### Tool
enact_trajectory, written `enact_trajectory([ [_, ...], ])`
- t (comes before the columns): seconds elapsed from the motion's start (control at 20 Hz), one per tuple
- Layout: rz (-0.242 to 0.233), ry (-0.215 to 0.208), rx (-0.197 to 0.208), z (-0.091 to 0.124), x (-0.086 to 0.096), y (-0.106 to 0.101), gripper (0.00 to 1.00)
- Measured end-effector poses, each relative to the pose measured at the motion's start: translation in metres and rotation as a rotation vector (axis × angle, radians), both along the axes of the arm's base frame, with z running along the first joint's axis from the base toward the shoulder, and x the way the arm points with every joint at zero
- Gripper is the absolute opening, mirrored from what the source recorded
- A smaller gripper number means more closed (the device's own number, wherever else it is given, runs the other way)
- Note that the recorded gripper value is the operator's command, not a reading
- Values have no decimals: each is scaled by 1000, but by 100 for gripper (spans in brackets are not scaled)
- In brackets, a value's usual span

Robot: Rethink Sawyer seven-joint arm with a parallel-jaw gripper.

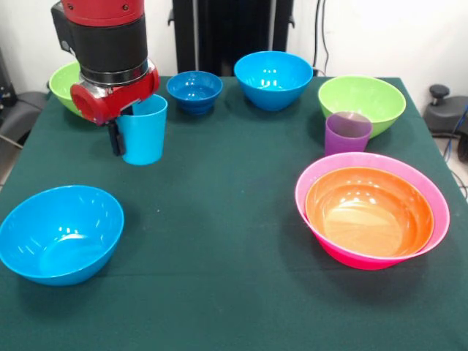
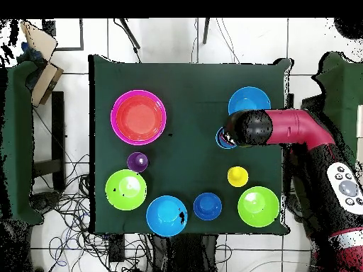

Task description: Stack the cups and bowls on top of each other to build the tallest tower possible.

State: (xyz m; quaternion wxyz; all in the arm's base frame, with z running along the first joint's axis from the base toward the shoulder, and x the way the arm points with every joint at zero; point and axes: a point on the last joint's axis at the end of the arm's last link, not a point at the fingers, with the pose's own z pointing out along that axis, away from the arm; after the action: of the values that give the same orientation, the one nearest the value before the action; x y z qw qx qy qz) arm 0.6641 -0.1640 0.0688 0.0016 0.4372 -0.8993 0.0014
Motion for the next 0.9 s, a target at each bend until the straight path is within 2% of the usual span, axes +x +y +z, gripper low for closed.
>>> enact_trajectory([
  [0.35, -42, -29, 28, 6, -2, -14, 0],
  [0.55, -41, -74, 29, 5, 4, -12, 0],
  [0.7, -38, -100, 33, 4, 10, -2, 0],
  [0.9, -58, -134, 54, 1, 21, 30, 0],
])
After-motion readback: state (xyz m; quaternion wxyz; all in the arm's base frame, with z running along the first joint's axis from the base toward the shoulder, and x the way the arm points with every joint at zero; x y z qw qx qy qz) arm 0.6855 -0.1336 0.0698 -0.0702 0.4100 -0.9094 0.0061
